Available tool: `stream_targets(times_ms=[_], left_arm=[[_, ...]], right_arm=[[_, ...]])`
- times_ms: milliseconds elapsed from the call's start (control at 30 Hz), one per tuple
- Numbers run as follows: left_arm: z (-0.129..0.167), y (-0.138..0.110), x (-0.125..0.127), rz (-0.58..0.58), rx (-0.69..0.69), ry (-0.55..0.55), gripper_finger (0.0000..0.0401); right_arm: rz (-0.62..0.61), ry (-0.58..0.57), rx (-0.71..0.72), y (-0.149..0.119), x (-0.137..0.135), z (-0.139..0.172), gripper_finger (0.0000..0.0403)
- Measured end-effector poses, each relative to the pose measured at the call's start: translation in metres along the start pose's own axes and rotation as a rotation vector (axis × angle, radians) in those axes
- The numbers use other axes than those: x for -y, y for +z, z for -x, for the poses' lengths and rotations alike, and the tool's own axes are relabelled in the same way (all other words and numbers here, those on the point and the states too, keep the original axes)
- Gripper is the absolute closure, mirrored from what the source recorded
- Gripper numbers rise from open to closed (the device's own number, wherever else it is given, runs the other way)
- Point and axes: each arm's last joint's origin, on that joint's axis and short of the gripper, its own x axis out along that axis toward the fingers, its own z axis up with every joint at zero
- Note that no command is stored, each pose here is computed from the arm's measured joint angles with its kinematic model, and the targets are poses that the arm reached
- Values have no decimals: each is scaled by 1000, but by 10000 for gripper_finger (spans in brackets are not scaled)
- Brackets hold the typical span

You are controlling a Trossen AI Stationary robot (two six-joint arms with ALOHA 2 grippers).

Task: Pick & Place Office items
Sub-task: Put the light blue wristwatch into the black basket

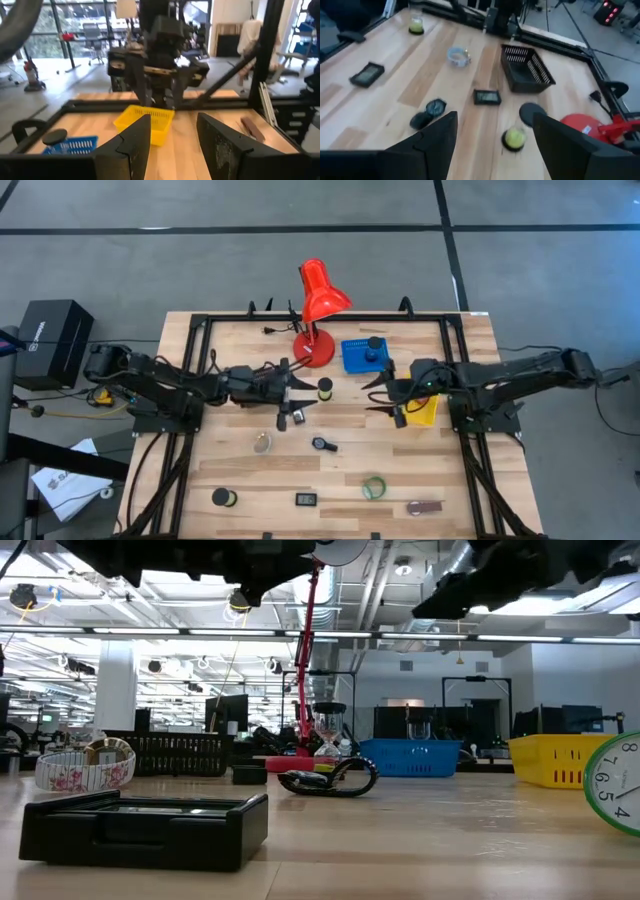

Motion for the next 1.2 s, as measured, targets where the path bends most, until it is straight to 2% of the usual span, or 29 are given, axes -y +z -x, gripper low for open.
stream_targets(times_ms=[200, 333, 433, 533, 633, 733, 867, 1033, 1200], left_arm=[[-5, -12, 13, 2, -50, -43, 245], [-24, -32, 33, -20, -130, -96, 245], [-39, -33, 48, -52, -180, -125, 245], [-45, -24, 56, -5, -371, -34, 245], [-40, -17, 61, 125, -578, 79, 245], [-32, -17, 73, 268, -696, 84, 245], [-11, -31, 90, 442, -926, 104, 245], [20, -45, 106, 486, -1147, 268, 245], [38, -62, 114, 447, -1170, 317, 245]], right_arm=[[20, 21, -106, -15, -1, -21, 154], [36, 4, -118, -20, 4, -30, 154], [27, -19, -109, -20, 9, -32, 154], [21, -31, -110, -21, 12, -31, 154], [21, -29, -108, -20, 12, -31, 154], [24, -21, -114, -21, 10, -32, 154], [29, -4, -129, -21, 7, -32, 154], [12, -2, -130, -22, 6, -32, 154], [-15, 1, -146, -23, 5, -32, 154]])
